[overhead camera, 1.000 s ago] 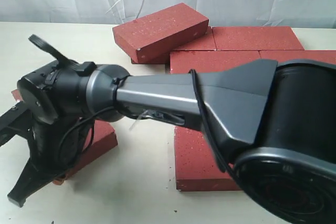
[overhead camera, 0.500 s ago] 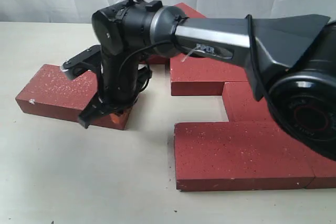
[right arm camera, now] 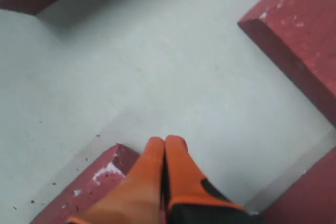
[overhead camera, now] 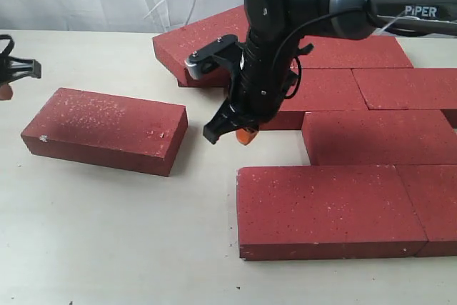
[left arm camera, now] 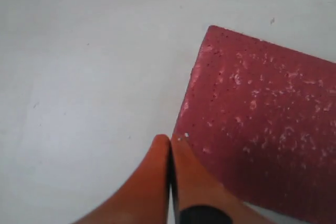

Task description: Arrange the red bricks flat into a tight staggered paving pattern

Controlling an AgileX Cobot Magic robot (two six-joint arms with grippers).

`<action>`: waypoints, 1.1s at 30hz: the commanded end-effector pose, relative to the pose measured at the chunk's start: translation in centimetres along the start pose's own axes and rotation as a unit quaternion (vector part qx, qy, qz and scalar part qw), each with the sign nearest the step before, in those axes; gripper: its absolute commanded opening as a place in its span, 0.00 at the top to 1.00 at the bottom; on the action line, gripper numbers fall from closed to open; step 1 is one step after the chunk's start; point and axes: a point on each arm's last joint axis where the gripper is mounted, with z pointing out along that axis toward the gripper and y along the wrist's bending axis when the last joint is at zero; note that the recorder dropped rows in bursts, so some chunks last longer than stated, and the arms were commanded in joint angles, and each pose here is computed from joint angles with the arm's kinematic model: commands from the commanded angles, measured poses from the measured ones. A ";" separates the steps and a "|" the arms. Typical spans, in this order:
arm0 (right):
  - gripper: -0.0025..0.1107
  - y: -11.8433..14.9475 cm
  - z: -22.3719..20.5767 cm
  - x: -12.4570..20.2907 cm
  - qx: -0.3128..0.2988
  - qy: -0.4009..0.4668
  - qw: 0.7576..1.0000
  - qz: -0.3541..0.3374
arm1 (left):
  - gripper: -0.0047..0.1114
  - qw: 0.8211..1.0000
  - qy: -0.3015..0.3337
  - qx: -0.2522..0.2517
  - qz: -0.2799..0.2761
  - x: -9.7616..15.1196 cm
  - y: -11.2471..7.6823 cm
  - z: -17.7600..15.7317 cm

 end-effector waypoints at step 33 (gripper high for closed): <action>0.99 -8.4 -9.1 11.6 0.069 -0.098 0.982 0.144 | 0.96 0.977 0.120 0.046 0.168 -6.9 -8.9 12.3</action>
